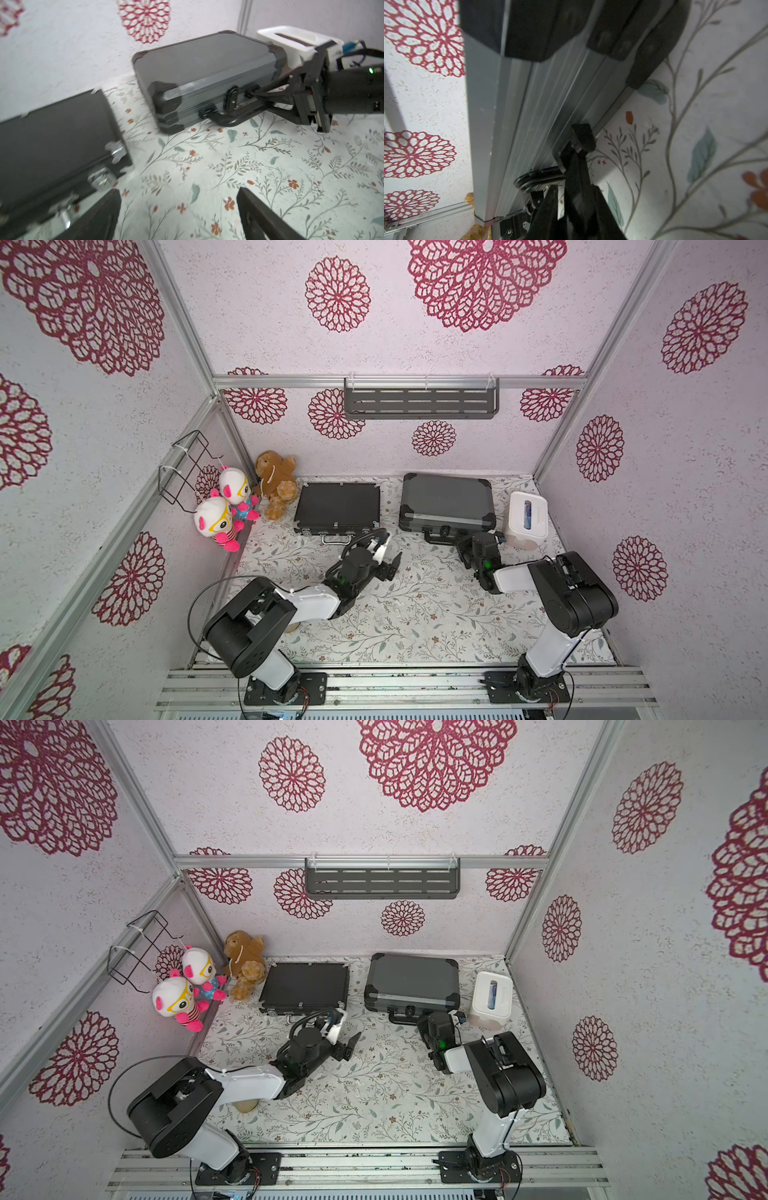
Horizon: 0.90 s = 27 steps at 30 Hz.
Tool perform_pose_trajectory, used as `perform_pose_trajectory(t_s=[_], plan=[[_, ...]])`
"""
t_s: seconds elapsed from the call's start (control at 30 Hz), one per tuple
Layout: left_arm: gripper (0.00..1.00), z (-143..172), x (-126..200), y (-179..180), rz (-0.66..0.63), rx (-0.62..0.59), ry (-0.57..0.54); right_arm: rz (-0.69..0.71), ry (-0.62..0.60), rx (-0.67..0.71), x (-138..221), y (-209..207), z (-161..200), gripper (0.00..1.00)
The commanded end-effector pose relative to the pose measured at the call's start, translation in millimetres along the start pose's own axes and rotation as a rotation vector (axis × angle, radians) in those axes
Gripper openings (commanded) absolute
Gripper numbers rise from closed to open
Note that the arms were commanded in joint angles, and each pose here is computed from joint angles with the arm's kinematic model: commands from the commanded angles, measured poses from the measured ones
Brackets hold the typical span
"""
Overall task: Open the poker set cases
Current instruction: Pick up the poker set case from the center of the board.
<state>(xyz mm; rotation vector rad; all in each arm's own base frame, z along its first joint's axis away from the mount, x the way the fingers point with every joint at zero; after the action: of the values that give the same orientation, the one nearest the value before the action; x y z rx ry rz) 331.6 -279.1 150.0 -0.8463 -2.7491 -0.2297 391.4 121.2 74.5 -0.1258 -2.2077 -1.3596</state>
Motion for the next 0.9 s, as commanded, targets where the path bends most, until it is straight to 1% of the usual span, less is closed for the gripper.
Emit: perform_pose_trajectory(t_s=[0.0, 0.03, 0.1, 0.17, 0.23, 0.27, 0.4, 0.67, 0.87], plan=[[0.9, -9, -30, -34, 0.063, -0.352, 0.052, -0.014, 0.06, 0.246, 6, 7, 1, 0.0], [0.9, -8, -40, -39, 0.073, -0.415, 0.077, -0.017, 0.067, 0.243, 7, 5, -1, 0.0], [0.9, -3, -57, -46, 0.108, -0.492, 0.127, -0.033, 0.077, 0.235, 10, 3, -5, 0.0], [0.9, 0, -72, -51, 0.138, -0.539, 0.168, -0.053, 0.086, 0.225, 13, 3, -8, 0.0], [0.9, -5, -86, -56, 0.161, -0.575, 0.171, -0.071, 0.098, 0.221, 15, 4, -9, 0.0], [0.9, 8, -97, -58, 0.176, -0.592, 0.2, -0.081, 0.105, 0.219, 16, 5, -8, 0.0], [0.89, 11, -115, -59, 0.211, -0.599, 0.198, -0.111, 0.126, 0.211, 16, 9, -6, 0.0], [0.9, 18, -133, -63, 0.256, -0.602, 0.22, -0.15, 0.159, 0.176, 7, 12, 0, 0.0], [0.86, 26, -147, -68, 0.251, -0.644, 0.211, -0.166, 0.162, 0.148, 3, 14, 2, 0.0]])
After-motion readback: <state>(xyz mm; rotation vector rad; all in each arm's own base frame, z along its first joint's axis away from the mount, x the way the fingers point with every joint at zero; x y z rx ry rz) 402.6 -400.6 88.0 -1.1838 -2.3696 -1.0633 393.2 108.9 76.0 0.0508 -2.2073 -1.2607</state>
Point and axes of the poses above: each gripper's point midway between its finger pads, its own x axis back along the fingers, its own y axis along the line the jaws close on, z = x × y, the point moved 3 cm from there along x, back along the fingers, and after that the axes turned 6 degrees about x, right-handed, at the moved point
